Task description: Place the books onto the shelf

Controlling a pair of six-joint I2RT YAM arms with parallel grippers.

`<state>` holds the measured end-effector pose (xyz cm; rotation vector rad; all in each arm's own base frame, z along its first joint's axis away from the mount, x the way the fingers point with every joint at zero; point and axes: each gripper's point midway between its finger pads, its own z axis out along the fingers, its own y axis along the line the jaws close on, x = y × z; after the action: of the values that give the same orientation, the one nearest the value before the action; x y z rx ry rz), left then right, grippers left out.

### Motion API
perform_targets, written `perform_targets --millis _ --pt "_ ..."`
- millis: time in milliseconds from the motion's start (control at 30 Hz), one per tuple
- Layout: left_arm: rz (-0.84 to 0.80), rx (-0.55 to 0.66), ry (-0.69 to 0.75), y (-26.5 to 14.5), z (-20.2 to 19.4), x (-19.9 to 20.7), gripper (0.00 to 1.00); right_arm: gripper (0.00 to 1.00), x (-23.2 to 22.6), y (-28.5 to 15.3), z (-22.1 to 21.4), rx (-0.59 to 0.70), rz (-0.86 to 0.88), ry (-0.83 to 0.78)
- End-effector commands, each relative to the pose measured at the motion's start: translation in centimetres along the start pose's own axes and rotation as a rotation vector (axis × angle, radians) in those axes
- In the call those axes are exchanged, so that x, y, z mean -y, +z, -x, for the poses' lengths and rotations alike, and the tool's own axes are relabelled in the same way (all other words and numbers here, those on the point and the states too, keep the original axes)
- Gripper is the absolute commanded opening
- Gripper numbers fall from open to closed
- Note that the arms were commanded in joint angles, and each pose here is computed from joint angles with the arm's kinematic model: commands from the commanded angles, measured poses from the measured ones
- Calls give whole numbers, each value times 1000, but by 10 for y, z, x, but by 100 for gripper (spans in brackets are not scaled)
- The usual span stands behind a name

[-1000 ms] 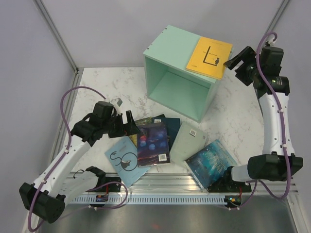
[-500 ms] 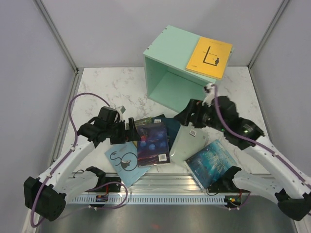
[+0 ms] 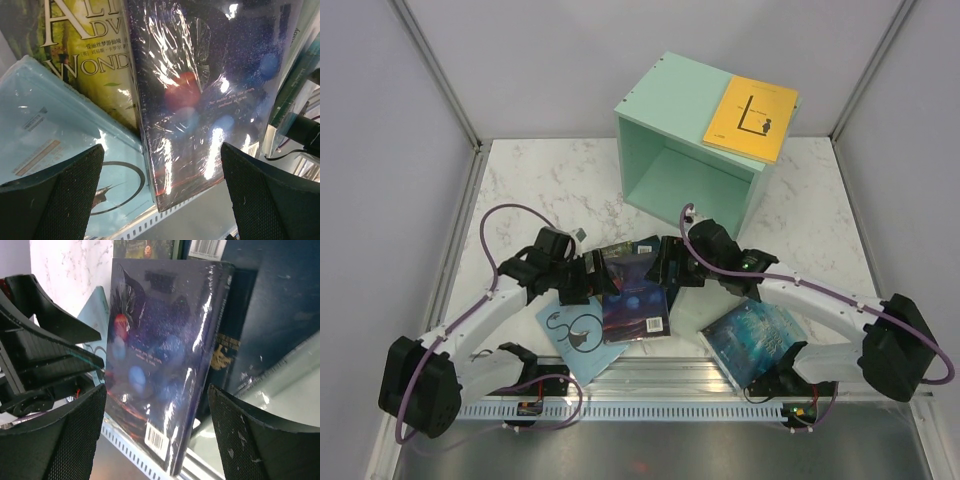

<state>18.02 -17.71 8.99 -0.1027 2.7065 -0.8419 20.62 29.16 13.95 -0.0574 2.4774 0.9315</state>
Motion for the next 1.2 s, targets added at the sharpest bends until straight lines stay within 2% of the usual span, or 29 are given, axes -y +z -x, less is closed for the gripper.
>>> perform_targets --millis 0,233,367,500,600,700,833,1000,1033,1067,1167 --pt "-89 16 -26 6 7 16 100 85 -12 21 -2 8 93 21" --pt "-117 -6 -45 15 0 14 100 84 24 42 -39 -62 46 91" --pt "-142 -12 -48 18 -2 16 100 80 20 41 -44 -64 98 111" --pt "-187 -20 -50 21 -3 21 100 74 -1 35 -43 -35 247 162" --pt "-244 -21 -51 20 -2 31 100 65 -18 28 -40 -26 346 202" --pt "-287 -20 -49 18 0 39 100 53 -28 27 -41 -33 363 181" --pt "-322 -23 -46 15 1 47 100 30 -40 22 -41 -29 391 161" --pt "-351 -19 -40 11 0 52 100 15 -64 9 -31 -8 453 149" --pt "-353 -19 -41 10 0 52 100 5 -71 6 -32 -11 464 132" --pt "-357 -15 -36 8 0 53 100 1 -71 5 -33 -22 447 127" --pt "-305 7 -8 -1 6 50 100 0 -89 -5 -27 -22 432 72"
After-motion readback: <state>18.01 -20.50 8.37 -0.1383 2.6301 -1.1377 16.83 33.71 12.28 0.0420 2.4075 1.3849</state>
